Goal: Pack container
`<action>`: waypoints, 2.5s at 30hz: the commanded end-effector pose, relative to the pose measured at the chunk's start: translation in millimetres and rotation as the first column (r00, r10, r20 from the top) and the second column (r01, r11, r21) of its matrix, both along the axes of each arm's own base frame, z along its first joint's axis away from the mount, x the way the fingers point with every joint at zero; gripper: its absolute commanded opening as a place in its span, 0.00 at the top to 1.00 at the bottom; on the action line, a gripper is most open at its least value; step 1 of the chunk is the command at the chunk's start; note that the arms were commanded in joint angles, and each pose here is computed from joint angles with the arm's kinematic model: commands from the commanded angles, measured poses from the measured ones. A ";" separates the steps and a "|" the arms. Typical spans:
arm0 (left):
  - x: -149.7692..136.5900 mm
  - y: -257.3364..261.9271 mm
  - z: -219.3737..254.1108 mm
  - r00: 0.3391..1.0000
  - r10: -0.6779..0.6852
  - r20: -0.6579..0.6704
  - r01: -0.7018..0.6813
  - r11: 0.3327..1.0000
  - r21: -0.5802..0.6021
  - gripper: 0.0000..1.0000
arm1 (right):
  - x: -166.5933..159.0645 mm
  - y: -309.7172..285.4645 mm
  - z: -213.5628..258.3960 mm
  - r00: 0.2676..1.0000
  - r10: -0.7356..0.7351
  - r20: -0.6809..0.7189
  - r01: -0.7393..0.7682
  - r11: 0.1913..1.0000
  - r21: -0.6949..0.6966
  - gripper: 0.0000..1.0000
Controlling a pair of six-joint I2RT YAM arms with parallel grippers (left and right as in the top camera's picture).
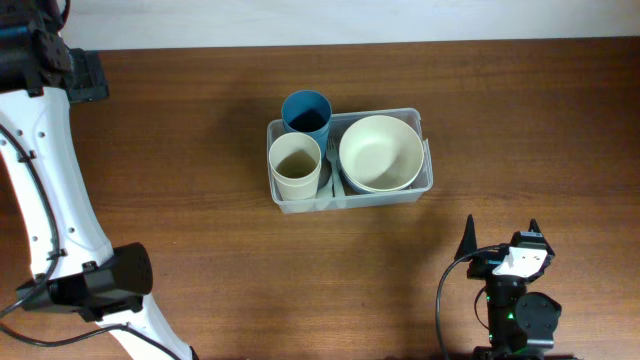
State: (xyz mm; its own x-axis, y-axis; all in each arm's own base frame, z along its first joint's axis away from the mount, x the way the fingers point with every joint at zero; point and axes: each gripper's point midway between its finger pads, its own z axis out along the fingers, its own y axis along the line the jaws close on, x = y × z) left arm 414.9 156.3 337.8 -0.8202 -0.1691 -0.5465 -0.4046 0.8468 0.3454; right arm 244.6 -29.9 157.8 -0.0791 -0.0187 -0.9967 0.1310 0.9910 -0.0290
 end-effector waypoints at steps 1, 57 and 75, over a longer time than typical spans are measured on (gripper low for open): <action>-0.6 4.6 3.0 1.000 0.015 0.009 -0.015 1.000 0.009 0.00 | 0.3 3.2 -4.0 1.000 0.014 -0.011 -0.014 1.000 0.002 0.01; -167.0 -110.9 170.4 0.589 -0.198 0.783 0.344 0.939 -0.021 0.00 | 0.3 3.1 -3.9 1.000 0.014 -0.010 -0.014 1.000 0.002 0.01; -126.1 -148.9 -47.8 0.315 -0.307 0.898 0.478 0.869 0.129 0.00 | 0.3 3.2 -3.9 1.000 0.014 -0.010 -0.014 1.000 0.001 0.01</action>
State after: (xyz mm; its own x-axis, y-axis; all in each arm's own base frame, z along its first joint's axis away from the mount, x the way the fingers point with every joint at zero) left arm 292.7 15.4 313.0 0.1227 -0.1104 -0.9863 -0.0366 0.9926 -0.1157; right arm 244.7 -29.2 157.6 -0.0799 -0.0194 -0.9966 0.1268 0.9915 -0.0295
